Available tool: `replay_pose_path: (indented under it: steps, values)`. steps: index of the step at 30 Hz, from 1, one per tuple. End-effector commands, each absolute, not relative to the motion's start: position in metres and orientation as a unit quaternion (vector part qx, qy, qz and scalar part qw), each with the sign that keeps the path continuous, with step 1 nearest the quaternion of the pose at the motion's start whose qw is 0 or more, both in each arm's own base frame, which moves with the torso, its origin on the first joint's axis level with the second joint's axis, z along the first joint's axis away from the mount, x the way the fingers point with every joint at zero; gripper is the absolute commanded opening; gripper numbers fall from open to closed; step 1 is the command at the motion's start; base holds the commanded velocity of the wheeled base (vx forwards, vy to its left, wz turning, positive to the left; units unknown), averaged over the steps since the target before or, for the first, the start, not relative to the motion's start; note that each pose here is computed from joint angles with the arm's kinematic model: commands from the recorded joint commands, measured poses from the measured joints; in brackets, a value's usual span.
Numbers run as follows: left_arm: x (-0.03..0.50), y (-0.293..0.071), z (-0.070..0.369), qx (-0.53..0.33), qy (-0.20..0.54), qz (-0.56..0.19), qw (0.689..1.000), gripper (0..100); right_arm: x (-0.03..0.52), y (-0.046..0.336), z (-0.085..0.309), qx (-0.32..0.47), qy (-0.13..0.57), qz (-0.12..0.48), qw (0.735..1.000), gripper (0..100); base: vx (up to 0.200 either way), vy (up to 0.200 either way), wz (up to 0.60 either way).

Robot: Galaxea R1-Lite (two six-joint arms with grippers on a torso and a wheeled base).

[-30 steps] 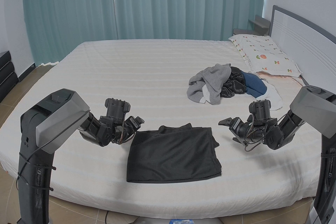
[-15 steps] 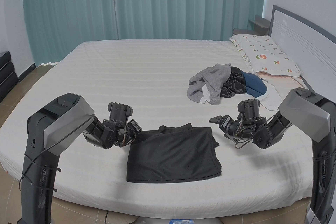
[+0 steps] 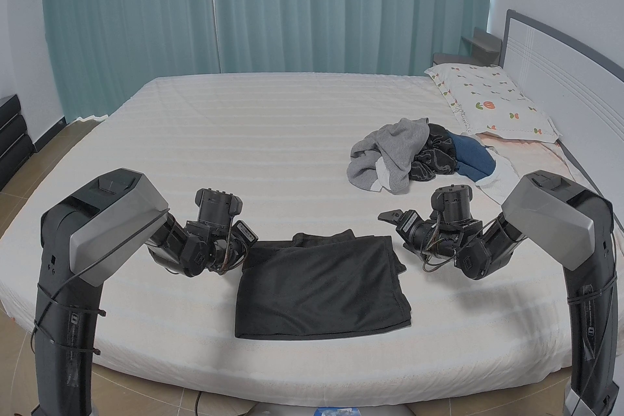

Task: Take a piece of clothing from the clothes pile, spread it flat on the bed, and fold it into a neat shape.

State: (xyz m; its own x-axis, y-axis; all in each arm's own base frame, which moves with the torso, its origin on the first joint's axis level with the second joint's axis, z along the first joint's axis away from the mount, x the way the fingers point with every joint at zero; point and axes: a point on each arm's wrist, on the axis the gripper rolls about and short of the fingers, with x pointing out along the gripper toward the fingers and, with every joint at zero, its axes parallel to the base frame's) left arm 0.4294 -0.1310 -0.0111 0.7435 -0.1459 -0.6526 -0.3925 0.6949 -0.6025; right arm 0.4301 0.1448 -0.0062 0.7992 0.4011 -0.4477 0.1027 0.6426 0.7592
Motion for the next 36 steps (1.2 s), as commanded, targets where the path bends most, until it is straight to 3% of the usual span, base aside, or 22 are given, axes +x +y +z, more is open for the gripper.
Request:
replay_pose_path:
  steps: [1, 7, 8, 22, 36]
  values:
    - [0.430, -0.131, -0.009, -0.386, 0.348, 0.072, 0.851, 0, 0.429, 0.154, -0.023, 0.407, 0.319, 0.089, 0.851, 100, 0.000, 0.000, 0.00]
    - [0.431, -0.129, -0.010, -0.386, 0.348, 0.073, 0.851, 0, 0.436, 0.158, -0.027, 0.407, 0.313, 0.094, 0.853, 100, 0.000, 0.000, 0.00]
    - [0.431, -0.129, -0.011, -0.386, 0.349, 0.074, 0.851, 0, 0.436, 0.158, -0.029, 0.405, 0.312, 0.093, 0.854, 0, 0.000, 0.000, 0.00]
    - [0.432, -0.126, -0.013, -0.382, 0.349, 0.076, 0.852, 0, 0.449, 0.130, -0.032, 0.410, 0.293, 0.068, 0.861, 0, 0.000, 0.000, 0.00]
    - [0.433, -0.125, -0.014, -0.383, 0.349, 0.077, 0.852, 0, 0.445, 0.135, -0.035, 0.406, 0.291, 0.076, 0.863, 0, 0.000, 0.000, 0.00]
